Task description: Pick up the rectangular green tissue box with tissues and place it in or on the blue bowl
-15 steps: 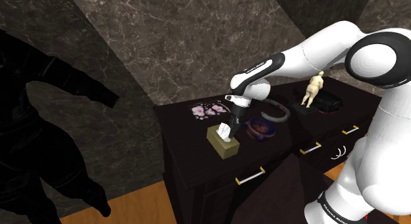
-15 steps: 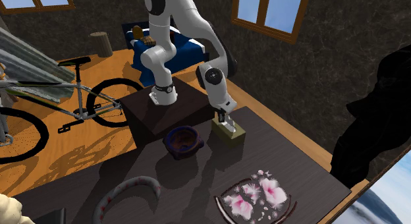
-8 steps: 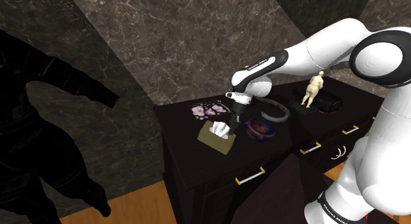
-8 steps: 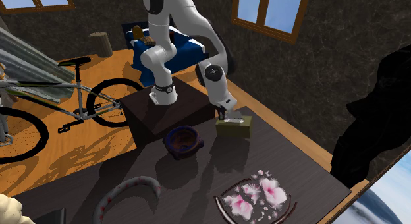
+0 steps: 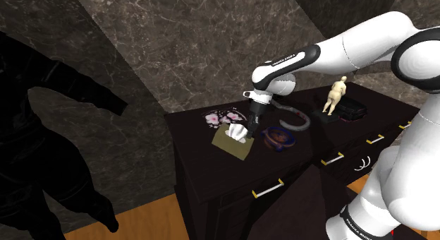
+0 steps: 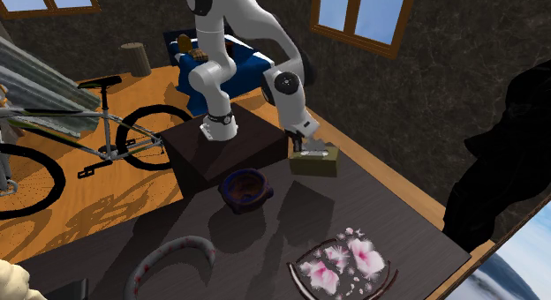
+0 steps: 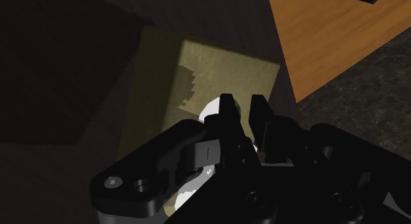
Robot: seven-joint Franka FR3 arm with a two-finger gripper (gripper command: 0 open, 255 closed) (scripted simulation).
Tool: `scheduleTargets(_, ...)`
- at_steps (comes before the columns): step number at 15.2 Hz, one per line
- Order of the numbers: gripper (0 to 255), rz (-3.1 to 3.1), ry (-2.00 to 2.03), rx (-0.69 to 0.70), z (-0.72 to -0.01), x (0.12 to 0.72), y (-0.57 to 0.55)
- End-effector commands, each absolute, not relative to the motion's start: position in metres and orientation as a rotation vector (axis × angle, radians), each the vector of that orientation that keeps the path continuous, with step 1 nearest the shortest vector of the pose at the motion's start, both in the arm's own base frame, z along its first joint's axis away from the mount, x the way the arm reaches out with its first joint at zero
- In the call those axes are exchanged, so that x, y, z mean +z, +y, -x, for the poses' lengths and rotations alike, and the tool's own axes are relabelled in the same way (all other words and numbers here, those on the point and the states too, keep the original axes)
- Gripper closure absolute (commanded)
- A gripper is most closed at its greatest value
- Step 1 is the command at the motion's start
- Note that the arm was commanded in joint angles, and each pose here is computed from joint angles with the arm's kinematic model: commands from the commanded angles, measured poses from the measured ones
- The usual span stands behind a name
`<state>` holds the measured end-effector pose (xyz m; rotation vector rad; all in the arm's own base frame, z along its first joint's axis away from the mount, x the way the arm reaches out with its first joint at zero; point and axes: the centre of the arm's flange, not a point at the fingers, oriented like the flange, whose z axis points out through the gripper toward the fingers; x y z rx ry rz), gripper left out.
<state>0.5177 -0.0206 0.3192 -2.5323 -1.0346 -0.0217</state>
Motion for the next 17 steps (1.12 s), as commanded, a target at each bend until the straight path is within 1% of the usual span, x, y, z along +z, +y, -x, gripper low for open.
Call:
scheduleTargets(1,255,2.532,-1.034,-0.021,-0.518,0.33,-0.021)
scheduleTargets(17,255,2.532,-1.034,-0.021,-0.518,0.415,-0.021)
